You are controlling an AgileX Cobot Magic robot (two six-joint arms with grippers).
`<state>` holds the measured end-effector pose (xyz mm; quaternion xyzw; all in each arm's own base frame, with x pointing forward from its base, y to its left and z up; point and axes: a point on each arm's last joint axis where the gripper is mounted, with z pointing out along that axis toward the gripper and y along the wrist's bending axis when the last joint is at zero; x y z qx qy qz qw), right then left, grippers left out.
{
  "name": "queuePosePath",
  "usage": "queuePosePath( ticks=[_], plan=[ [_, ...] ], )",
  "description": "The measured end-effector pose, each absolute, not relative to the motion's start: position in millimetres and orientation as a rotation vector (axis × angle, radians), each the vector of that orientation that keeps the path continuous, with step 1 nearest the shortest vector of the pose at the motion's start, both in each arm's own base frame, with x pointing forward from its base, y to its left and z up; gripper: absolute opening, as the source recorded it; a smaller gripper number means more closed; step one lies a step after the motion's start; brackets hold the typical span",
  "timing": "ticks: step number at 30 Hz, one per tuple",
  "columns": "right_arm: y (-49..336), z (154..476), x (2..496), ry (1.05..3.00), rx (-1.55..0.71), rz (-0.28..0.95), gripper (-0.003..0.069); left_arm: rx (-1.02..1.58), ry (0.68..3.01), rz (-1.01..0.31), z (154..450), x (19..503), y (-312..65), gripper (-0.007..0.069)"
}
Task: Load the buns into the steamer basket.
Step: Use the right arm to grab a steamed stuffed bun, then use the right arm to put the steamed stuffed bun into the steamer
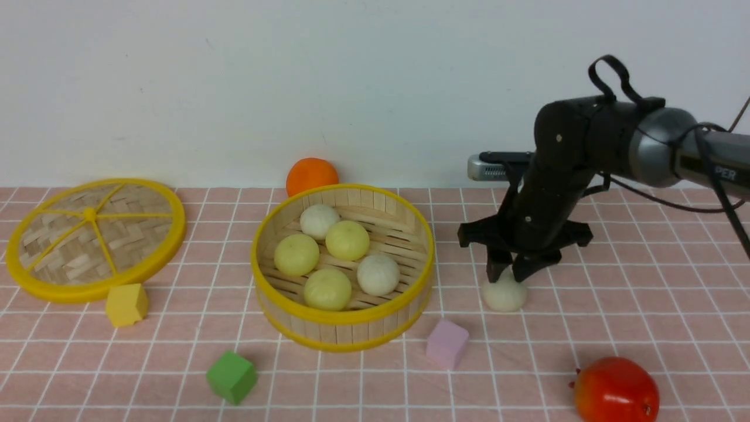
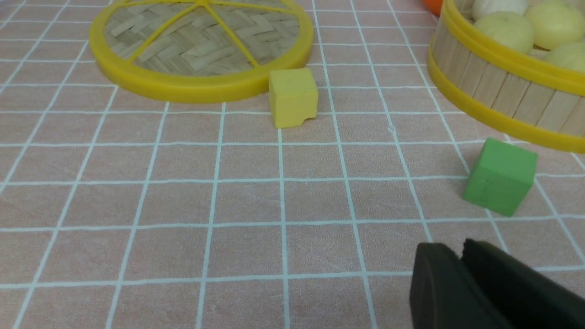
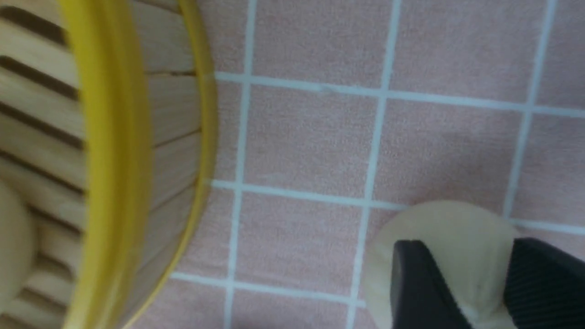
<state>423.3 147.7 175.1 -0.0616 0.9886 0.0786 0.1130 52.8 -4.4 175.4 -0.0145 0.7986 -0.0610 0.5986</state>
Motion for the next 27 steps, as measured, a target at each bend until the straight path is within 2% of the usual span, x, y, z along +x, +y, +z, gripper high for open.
queuePosePath(
  ticks=[4,6,7,8,9,14,20,24,27],
  plan=[
    [148,172,424,2.907,-0.181,0.229,0.0250,-0.034,1.852,-0.141,175,53,-4,0.0120],
    [148,174,423,2.915,-0.183,0.227,0.0137,-0.034,1.852,-0.141,175,53,-4,0.0123],
    [148,174,423,2.916,-0.183,0.227,0.0127,-0.034,1.852,-0.141,175,53,-4,0.0124],
    [148,177,422,2.921,-0.185,0.227,0.0064,-0.034,1.852,-0.141,175,53,-4,0.0126],
    [147,180,421,2.923,-0.187,0.227,0.0036,-0.034,1.852,-0.141,175,53,-4,0.0128],
    [148,206,422,2.885,-0.195,0.238,0.0031,-0.034,1.852,-0.141,175,53,-4,0.0129],
    [180,262,427,2.653,-0.310,0.391,0.0031,-0.034,1.852,-0.141,175,53,-4,0.0134],
    [205,267,427,2.535,-0.390,0.453,0.0031,-0.034,1.852,-0.141,175,53,-4,0.0136],
    [223,258,432,2.467,-0.393,0.509,0.0031,-0.034,1.852,-0.141,175,53,-4,0.0138]
  ],
)
